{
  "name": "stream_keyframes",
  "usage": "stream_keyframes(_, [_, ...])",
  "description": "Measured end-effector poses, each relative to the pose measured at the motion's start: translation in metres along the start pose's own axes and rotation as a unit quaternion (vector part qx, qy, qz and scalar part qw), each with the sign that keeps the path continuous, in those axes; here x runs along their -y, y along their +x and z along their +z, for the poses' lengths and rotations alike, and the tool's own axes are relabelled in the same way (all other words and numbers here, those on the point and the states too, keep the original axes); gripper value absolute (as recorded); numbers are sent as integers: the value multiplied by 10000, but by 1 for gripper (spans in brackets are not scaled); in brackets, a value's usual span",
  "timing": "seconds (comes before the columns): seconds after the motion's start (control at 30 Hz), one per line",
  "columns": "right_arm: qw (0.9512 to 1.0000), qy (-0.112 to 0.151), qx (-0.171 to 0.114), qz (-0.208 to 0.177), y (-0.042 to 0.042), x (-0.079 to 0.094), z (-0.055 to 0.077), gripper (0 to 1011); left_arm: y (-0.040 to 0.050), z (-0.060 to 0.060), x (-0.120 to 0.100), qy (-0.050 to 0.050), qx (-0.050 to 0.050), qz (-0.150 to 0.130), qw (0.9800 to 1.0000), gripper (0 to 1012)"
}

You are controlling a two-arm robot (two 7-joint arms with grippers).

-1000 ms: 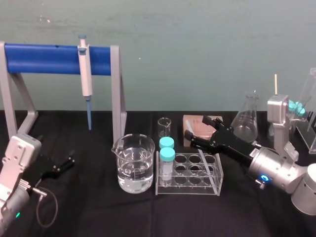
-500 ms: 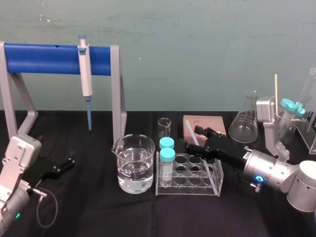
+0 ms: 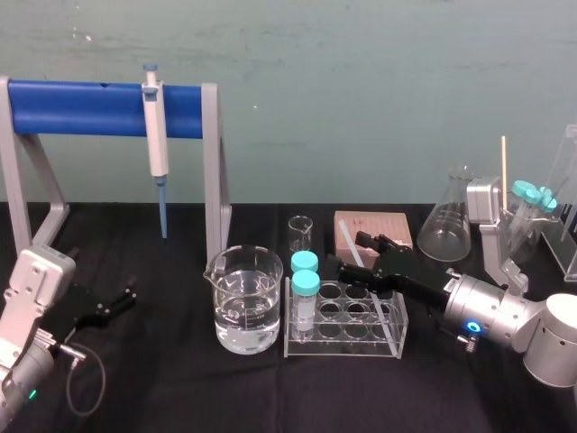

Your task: Pick up the stirring rod with one hand, then place it down.

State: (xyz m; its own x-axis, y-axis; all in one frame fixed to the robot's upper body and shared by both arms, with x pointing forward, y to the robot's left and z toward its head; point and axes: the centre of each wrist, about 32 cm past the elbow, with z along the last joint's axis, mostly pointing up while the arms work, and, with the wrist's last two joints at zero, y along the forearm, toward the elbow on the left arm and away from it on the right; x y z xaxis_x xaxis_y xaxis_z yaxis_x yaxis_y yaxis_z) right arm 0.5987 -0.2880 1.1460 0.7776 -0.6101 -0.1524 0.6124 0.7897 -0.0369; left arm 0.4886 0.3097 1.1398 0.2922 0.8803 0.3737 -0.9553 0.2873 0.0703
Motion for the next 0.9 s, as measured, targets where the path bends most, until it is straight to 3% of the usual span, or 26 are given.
stream_keyframes(0.27, [10000, 1, 5, -6, 1, 4, -1, 981, 0, 0, 0, 0, 0, 0, 10000, 1000])
stream_keyframes(0.6, [10000, 8, 9, -8, 0, 4, -1, 734, 0, 0, 0, 0, 0, 0, 10000, 1000])
stream_keyframes(0.63, [10000, 9, 10, -7, -1, 4, 0, 669, 0, 0, 0, 0, 0, 0, 10000, 1000])
stream_keyframes(0.73, [10000, 10, 11, -7, -1, 4, 0, 609, 0, 0, 0, 0, 0, 0, 10000, 1000])
stream_keyframes(0.9, [10000, 10, 11, -7, -1, 4, 0, 426, 0, 0, 0, 0, 0, 0, 10000, 1000])
